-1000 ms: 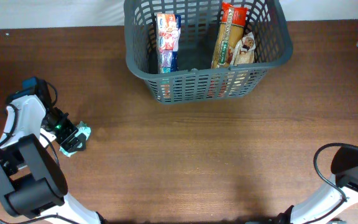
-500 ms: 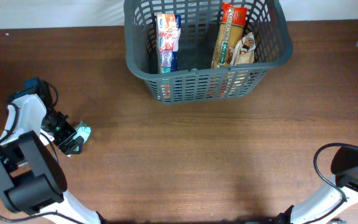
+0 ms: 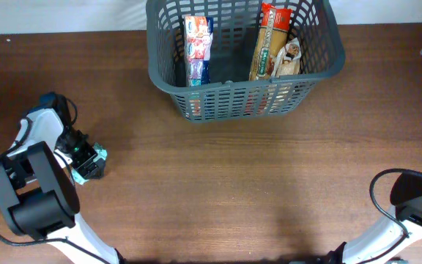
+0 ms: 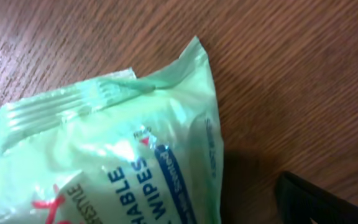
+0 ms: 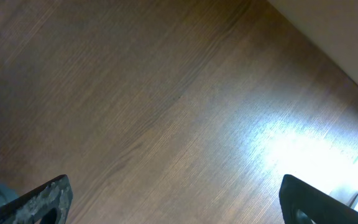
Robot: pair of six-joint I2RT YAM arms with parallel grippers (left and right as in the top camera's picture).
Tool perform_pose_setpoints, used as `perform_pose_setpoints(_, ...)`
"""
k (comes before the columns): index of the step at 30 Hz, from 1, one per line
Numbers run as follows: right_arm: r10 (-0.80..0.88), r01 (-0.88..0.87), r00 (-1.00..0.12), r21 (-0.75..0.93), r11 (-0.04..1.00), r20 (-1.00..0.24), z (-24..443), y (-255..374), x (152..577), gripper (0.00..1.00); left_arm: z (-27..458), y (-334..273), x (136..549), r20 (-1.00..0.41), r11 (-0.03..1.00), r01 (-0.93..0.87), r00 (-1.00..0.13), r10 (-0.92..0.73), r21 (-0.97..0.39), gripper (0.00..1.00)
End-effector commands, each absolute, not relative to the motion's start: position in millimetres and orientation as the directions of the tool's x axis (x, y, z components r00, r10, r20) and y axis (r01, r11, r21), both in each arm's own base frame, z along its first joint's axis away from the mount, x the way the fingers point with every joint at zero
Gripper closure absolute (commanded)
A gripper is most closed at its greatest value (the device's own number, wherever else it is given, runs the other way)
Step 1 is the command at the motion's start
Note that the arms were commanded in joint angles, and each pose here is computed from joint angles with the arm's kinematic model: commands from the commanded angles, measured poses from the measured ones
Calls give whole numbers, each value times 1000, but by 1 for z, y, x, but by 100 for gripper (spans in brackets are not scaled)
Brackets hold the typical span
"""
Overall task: Pack container
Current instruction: 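Lower the left gripper and close it on the teal wet-wipe pouch, then lift the pouch with the left gripper and carry it over the basket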
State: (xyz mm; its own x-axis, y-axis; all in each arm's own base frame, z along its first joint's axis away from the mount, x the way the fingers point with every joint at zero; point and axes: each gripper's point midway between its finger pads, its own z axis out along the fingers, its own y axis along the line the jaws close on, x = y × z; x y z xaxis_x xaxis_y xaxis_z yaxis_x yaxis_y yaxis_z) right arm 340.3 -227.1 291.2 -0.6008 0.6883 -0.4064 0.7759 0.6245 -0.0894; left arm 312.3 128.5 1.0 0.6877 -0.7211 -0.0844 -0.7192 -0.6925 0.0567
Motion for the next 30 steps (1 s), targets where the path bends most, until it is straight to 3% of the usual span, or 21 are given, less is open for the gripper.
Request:
perform_pose_setpoints(1, 694, 782, -591, -82, 618, -412, 294, -227, 338, 1, -6, 127, 314, -84, -679, -730, 674, -734, 77, 1)
perform_pose_setpoints(12, 694, 782, -591, -82, 618, -412, 294, -227, 339, 1, -8, 127, 313, -87, -679, -729, 673, -734, 84, 0)
perform_pose_setpoints(15, 694, 782, -591, -82, 618, -412, 294, -227, 338, 1, -8, 127, 313, -87, -679, -729, 673, -734, 85, 45)
perform_pose_setpoints(17, 694, 782, -591, -82, 618, -412, 294, -227, 338, 1, -8, 127, 313, -87, -679, -729, 673, -734, 85, 87)
perform_pose_setpoints(18, 694, 782, -591, -82, 618, -412, 294, -227, 338, 1, -9, 126, 312, -87, -679, -729, 673, -734, 87, 98)
perform_pose_setpoints(25, 694, 782, -591, -82, 618, -412, 294, -227, 338, 1, -8, 110, 317, 4, -652, -748, 657, -754, 128, 98)
perform_pose_setpoints(28, 694, 782, -591, -82, 618, -412, 294, -227, 338, 1, -4, 104, 327, 87, -538, -834, 549, -831, 119, 98)
perform_pose_setpoints(30, 694, 782, -591, -82, 618, -412, 294, -227, 338, 1, 6, 112, 339, 100, -405, -912, 409, -907, 59, 98)
